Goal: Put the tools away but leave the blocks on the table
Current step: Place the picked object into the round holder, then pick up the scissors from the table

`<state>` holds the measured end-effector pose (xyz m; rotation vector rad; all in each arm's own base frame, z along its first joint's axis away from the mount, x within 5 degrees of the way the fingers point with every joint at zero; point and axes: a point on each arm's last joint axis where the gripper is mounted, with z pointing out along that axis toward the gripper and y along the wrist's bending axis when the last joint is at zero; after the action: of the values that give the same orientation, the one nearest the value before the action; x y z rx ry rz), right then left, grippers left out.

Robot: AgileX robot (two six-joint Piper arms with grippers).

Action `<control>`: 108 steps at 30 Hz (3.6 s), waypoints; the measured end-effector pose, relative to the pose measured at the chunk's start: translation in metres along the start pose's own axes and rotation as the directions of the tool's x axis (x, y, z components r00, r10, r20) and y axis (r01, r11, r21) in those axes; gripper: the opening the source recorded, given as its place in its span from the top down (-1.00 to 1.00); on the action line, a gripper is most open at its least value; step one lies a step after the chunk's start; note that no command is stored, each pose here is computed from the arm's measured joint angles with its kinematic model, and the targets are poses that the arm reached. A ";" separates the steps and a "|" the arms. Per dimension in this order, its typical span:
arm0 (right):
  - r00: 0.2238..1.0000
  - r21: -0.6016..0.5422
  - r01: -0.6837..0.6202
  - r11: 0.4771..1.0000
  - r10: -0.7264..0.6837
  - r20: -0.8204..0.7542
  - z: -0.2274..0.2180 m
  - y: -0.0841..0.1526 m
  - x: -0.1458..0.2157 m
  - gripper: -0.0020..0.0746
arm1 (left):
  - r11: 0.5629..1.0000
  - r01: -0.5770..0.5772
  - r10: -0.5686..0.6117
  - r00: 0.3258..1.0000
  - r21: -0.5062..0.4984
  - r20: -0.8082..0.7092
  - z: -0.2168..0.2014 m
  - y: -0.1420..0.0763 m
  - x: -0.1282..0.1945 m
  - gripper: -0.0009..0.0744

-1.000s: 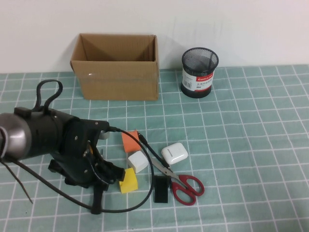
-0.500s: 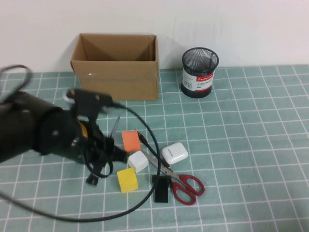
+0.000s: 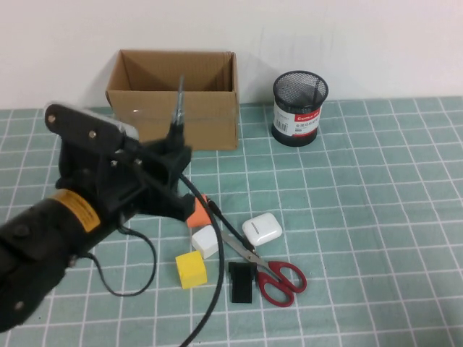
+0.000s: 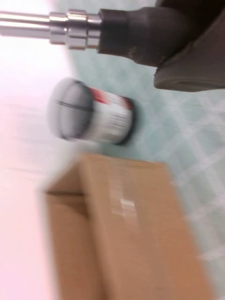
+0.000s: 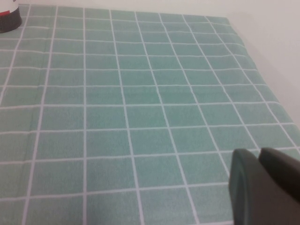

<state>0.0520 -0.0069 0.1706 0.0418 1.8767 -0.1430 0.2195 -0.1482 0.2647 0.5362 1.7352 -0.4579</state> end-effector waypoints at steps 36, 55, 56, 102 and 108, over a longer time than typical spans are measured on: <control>1.000 0.000 0.000 1.000 0.000 0.000 0.000 0.000 0.000 0.97 | 0.990 -0.132 0.121 0.978 0.054 0.173 0.285 -0.047 -0.021 0.51; 1.000 0.000 0.000 1.000 0.000 0.000 0.000 0.000 0.000 0.97 | 0.997 -0.058 0.068 0.977 -0.056 0.200 0.299 -0.027 0.006 0.51; 1.000 0.000 0.000 1.000 0.000 0.000 0.000 0.000 0.000 0.97 | 0.997 -0.058 0.068 0.977 -0.056 0.200 0.299 -0.027 0.006 0.51; 1.000 0.000 0.000 1.000 0.000 0.000 0.000 0.000 0.000 0.97 | 0.999 0.043 -0.042 0.999 -0.028 0.022 0.291 -0.036 -0.001 0.36; 1.000 0.000 0.000 1.000 0.000 0.000 0.000 0.000 0.000 0.97 | 0.984 0.013 0.037 0.962 0.180 -0.272 0.247 -0.060 -0.042 0.48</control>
<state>0.0520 -0.0069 0.1706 0.0418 1.8767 -0.1430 0.3885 -0.3419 0.2531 0.7689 1.9653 -0.5562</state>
